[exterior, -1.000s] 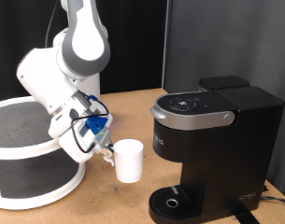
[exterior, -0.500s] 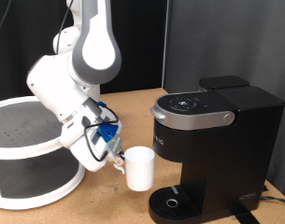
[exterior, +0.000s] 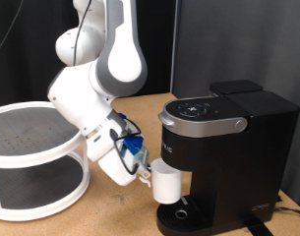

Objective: Make a cup of coffee with the keurig machine

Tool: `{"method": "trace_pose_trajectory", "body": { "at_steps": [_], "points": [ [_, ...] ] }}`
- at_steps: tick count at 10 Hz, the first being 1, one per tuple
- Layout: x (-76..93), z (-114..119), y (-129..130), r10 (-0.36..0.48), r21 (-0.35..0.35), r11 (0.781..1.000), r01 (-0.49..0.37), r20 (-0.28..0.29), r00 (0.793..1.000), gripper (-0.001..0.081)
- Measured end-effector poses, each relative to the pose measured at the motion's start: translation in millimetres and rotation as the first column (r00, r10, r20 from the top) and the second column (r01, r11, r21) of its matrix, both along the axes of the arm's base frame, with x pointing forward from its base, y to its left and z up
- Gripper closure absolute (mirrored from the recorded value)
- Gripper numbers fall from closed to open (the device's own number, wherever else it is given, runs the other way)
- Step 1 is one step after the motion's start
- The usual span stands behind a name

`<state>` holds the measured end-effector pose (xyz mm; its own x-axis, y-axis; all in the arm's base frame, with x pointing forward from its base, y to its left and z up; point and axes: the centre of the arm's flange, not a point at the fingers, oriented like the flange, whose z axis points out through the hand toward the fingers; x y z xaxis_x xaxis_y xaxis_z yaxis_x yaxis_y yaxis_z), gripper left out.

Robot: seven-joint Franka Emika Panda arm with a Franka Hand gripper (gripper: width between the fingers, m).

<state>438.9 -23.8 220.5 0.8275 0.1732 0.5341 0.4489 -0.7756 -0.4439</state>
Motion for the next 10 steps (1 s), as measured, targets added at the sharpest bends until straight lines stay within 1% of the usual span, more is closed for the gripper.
{"method": "trace_pose_trajectory", "body": {
  "at_steps": [3,5,8,10],
  "points": [
    [-0.7,-7.7,22.9,0.026,0.01,1.0,-0.026,0.007,1.0,0.0738],
    [-2.0,-15.4,32.2,0.021,0.008,1.0,-0.021,-0.004,1.0,0.0738],
    [-3.1,-28.8,35.5,0.004,-0.011,1.0,-0.004,-0.021,1.0,0.0738],
    [-4.6,-37.6,31.8,-0.01,-0.029,1.0,0.01,-0.012,1.0,0.0738]
  ]
}}
